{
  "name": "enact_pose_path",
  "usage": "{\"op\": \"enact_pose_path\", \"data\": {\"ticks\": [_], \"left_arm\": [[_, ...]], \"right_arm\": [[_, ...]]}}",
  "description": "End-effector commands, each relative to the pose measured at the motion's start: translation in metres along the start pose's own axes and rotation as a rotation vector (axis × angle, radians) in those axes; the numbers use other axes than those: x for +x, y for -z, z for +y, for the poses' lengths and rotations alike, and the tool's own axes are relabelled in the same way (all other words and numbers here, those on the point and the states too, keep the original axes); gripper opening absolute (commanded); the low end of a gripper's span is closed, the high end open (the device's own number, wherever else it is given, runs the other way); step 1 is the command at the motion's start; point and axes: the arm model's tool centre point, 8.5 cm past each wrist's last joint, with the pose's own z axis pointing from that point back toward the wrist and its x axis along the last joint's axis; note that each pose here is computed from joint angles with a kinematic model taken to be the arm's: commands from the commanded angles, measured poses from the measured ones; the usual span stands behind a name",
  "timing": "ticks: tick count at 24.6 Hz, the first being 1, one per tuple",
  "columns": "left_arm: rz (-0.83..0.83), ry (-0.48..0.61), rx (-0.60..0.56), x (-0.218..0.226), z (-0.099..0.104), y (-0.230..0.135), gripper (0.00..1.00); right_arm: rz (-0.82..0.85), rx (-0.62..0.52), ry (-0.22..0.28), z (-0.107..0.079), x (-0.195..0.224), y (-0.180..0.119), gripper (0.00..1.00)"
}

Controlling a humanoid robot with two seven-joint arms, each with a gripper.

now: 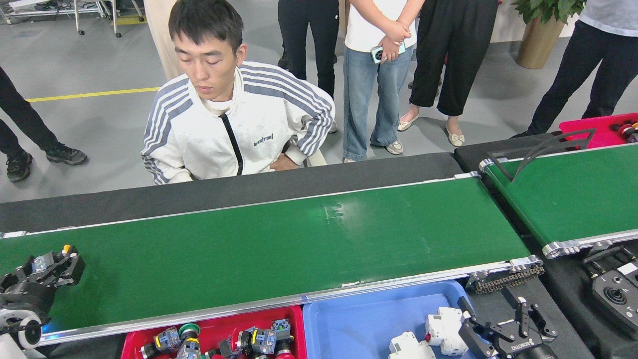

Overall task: Pick switch part from conveyor to tray
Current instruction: 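Grasp the yellow-button switch with the left gripper, drop in red tray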

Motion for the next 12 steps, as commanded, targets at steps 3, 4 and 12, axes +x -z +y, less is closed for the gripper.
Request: {"op": "enact_pose_path", "data": {"ticks": [3,4,12], "left_arm": [[-0.374,0.091,0.135,0.09,0.027,-0.047,0.39],[-0.464,0.102,0.149,0.117,0.024,-0.07,0.48],[-0.653,0.0,0.177,0.233,0.006,-0.153,1.0]], "right_arm": [[0.041,-0.024,-0.006,-0.008,-0.011,-0.002,1.0],[0.053,-0.027,-0.006,-0.009,-0.015,-0.003,1.0],[0.059,-0.027,-0.007,-0.009,-0.016,-0.007,1.0]]}}
